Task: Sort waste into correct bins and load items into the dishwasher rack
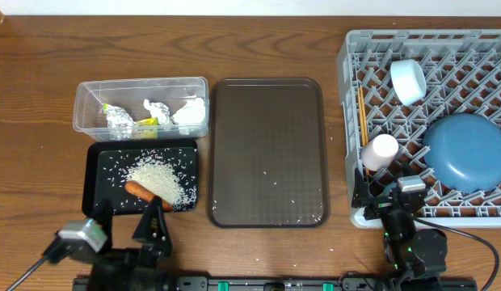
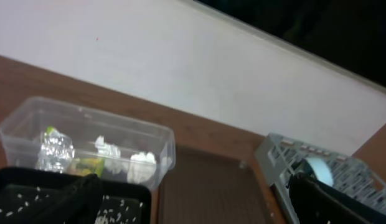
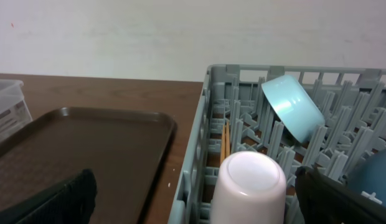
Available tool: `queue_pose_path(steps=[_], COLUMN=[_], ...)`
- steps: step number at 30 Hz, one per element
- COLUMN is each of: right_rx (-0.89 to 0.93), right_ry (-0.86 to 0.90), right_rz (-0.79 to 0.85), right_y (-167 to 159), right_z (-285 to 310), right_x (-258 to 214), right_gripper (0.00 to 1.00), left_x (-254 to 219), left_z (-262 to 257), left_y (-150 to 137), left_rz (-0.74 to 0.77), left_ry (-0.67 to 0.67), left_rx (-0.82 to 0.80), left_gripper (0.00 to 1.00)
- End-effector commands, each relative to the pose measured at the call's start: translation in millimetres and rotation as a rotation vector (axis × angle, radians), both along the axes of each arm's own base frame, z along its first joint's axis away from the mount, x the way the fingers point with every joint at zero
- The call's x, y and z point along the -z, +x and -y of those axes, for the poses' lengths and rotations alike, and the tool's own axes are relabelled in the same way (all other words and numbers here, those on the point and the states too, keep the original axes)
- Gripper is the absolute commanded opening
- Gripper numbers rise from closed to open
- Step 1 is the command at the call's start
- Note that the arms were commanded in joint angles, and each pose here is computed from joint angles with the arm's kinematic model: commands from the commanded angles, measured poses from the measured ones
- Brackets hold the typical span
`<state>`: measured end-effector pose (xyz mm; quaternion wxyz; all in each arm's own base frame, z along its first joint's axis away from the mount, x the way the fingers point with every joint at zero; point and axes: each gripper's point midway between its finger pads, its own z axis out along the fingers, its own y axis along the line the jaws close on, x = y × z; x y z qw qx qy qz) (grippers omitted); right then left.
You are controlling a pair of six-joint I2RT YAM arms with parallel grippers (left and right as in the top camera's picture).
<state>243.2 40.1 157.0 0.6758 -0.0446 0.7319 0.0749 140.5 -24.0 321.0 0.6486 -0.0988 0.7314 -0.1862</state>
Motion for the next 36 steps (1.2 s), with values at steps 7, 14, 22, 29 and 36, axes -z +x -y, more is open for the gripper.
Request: queue_pose_path(steps=[7, 14, 22, 29, 36], right_rx=[0.013, 0.013, 0.013, 0.013, 0.013], right_ry=[-0.011, -0.012, -0.012, -0.011, -0.012], right_rz=[0.003, 0.003, 0.003, 0.003, 0.003], right_y=[0.2, 0.2, 0.2, 0.2, 0.2], right_z=[2.9, 2.9, 2.9, 2.9, 2.9], right_x=[0.3, 0.3, 0.3, 0.3, 0.3], right_gripper=[0.99, 0.99, 0.99, 0.99, 0.99], left_x=[51.5, 87.6, 132.0, 167.1, 181.5], left_z=[-2.6, -4.4, -4.7, -6.0, -6.0], left_y=[50.0, 88.3, 103.6, 104.6, 103.0], left_rz=[0.048, 0.138, 0.125, 0.023, -0.012], left_ry=[0.003, 0.000, 0.001, 0.139, 0.336], left_rx=[-0.023, -0.038, -0.041, -0.037, -0.009], left_gripper=[0.97, 0.97, 0.97, 0.97, 0.97])
